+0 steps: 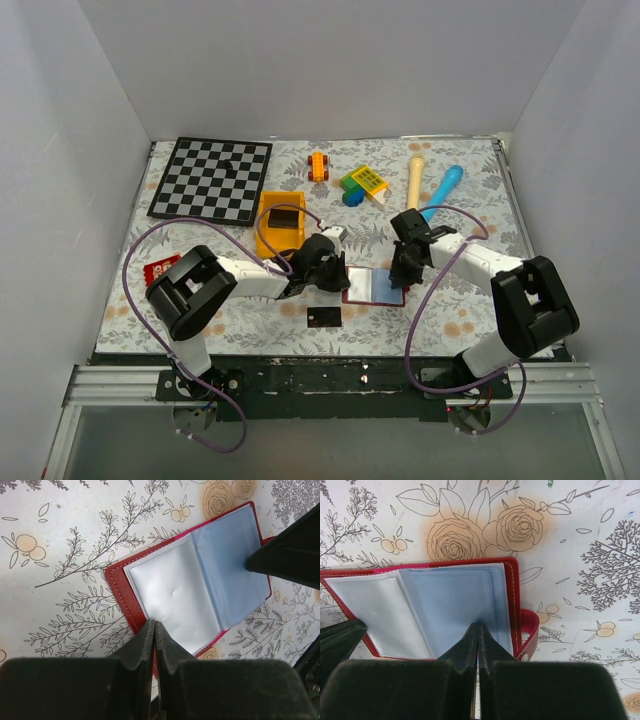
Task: Put the credit cards into the card holder
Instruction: Open the card holder at the center of the board.
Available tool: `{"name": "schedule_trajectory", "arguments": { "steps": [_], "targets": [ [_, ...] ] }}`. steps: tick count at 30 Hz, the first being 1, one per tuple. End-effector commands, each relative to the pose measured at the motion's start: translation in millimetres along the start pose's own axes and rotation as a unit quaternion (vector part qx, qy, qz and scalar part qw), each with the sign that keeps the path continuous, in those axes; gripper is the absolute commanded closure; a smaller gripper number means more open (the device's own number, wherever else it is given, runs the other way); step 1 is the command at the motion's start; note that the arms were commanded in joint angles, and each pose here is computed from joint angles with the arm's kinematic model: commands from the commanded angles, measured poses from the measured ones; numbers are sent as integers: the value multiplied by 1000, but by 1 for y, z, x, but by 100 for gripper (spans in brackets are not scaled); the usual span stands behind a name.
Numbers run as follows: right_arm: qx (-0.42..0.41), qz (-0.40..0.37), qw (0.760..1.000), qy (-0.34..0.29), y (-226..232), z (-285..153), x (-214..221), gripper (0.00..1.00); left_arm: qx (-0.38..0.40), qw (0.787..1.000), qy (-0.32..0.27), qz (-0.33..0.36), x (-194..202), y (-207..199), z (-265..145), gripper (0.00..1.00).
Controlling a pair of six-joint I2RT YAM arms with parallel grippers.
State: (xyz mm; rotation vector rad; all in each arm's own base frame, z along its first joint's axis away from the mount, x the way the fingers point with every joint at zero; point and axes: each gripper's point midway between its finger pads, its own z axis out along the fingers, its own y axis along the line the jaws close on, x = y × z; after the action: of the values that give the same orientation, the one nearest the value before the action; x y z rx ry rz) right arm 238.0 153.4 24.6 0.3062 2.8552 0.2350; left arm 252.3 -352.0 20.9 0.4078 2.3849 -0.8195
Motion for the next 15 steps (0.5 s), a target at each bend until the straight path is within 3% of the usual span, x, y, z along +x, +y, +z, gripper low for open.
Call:
{"name": "schedule_trajectory", "arguments": {
  "steps": [1,8,15],
  "targets": [
    [17,-3,1000,-17,-12,-14,-5,99,-66,997,42,14,19,32,-9,97],
    [-104,-17,988,-116,21,-65,-29,99,-44,998,31,18,4,17,-10,96],
    [-125,-22,978,-163,20,-93,-34,99,-22,1000,17,12,-8,2,-16,96]
  ]
}}
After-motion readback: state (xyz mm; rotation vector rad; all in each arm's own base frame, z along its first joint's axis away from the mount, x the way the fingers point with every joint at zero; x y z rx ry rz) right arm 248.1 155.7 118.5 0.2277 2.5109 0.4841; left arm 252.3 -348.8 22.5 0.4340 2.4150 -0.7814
